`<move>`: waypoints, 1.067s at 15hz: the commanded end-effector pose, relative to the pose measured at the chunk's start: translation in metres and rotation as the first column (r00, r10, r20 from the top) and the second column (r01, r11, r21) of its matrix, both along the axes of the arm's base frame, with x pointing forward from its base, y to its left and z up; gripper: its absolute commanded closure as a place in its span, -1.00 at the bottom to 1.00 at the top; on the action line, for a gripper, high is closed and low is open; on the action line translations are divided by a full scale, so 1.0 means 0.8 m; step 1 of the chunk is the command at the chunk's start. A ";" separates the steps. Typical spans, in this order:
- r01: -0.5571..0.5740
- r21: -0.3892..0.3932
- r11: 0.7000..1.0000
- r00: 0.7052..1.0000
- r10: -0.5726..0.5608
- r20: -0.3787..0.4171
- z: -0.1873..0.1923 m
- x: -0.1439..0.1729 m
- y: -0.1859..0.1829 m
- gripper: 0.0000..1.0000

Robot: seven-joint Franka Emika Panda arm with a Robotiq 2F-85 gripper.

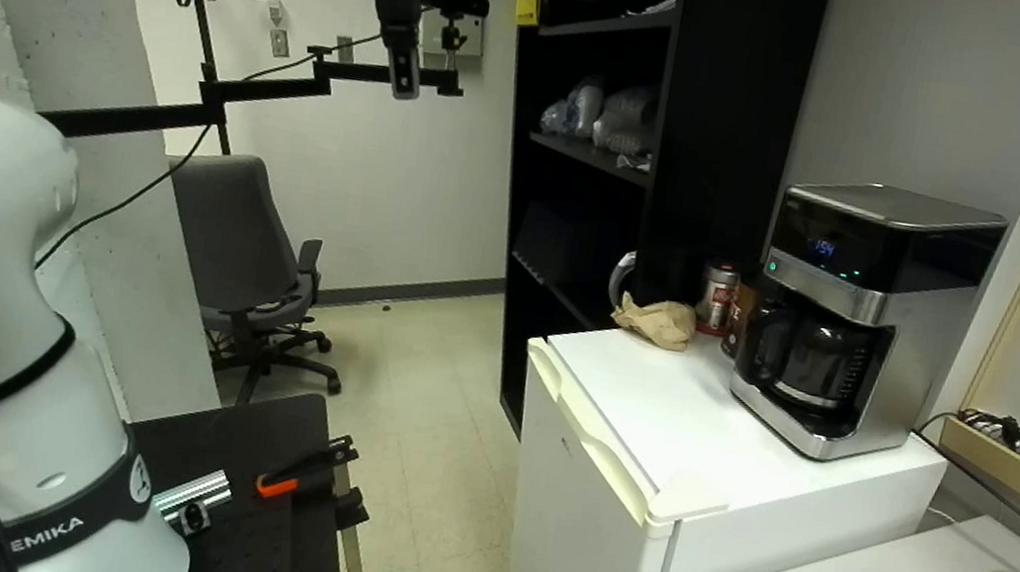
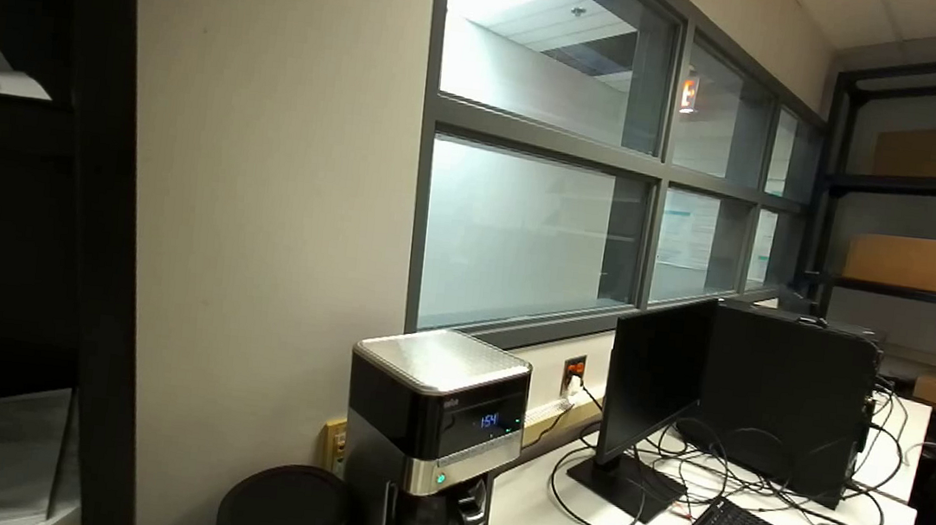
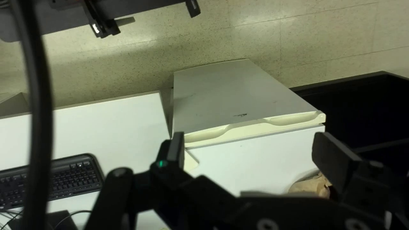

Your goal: Press a button on the right side of the coffee machine

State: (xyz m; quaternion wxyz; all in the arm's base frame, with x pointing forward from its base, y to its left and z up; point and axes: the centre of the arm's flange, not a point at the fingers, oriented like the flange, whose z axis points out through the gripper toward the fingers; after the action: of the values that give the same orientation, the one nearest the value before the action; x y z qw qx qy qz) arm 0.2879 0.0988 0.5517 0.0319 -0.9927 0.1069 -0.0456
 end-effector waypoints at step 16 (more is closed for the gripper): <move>-0.056 -0.236 0.970 0.974 0.104 0.199 -0.162 0.280 -0.157 -0.07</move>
State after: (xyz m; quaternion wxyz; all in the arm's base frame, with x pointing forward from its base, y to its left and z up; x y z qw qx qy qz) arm 0.4681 -0.0179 0.4335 -0.0689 -0.9869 0.0630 -0.1314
